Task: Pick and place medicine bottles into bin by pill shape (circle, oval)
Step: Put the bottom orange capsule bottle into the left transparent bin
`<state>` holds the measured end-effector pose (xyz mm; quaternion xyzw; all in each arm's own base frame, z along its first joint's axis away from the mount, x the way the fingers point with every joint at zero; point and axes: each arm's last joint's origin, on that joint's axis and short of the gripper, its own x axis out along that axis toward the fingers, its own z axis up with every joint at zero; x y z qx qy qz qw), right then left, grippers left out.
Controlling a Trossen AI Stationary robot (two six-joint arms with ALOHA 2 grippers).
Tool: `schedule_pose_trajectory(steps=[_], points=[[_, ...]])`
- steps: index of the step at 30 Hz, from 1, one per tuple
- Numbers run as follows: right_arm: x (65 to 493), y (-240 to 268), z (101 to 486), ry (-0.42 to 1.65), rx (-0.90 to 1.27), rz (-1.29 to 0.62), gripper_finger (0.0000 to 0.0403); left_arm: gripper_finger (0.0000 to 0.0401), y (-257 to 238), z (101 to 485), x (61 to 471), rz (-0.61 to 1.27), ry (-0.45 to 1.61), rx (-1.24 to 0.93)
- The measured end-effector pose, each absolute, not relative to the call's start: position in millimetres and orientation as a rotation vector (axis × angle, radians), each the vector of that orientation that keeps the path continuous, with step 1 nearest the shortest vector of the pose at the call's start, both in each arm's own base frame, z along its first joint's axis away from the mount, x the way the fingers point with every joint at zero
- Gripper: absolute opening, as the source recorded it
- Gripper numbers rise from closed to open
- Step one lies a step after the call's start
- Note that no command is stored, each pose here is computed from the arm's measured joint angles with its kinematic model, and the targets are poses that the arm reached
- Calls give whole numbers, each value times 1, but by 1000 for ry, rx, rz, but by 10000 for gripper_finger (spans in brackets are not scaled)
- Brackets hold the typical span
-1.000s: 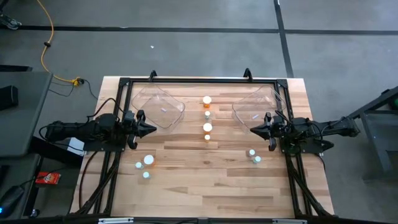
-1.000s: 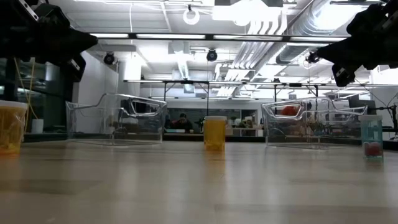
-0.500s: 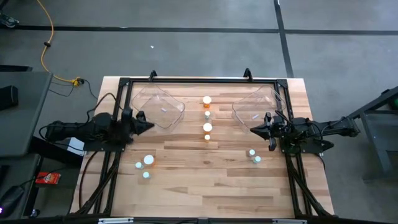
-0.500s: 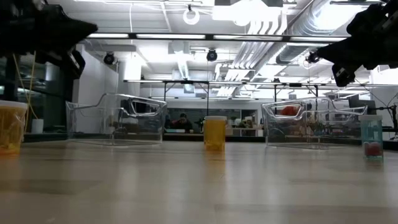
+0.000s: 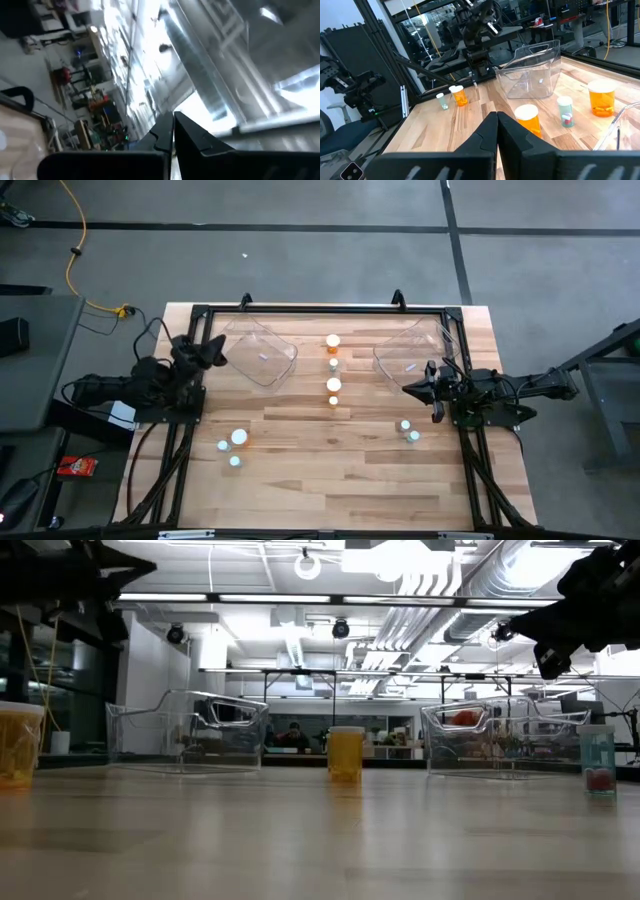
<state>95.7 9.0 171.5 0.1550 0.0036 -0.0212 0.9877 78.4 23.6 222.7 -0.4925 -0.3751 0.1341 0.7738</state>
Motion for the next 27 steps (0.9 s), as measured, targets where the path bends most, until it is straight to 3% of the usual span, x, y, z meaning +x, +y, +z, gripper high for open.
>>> schedule_pose_trajectory(steps=[6,11,18,27], points=[[96,9,172,7,311,-43,0,3,19,277,89,224,-674,-874],[96,9,172,7,311,-43,0,3,17,324,108,256,-313,-643],[96,9,172,7,311,-43,0,3,18,353,129,341,177,-442],[96,9,172,7,311,-43,0,3,-2,380,159,242,446,-201]])
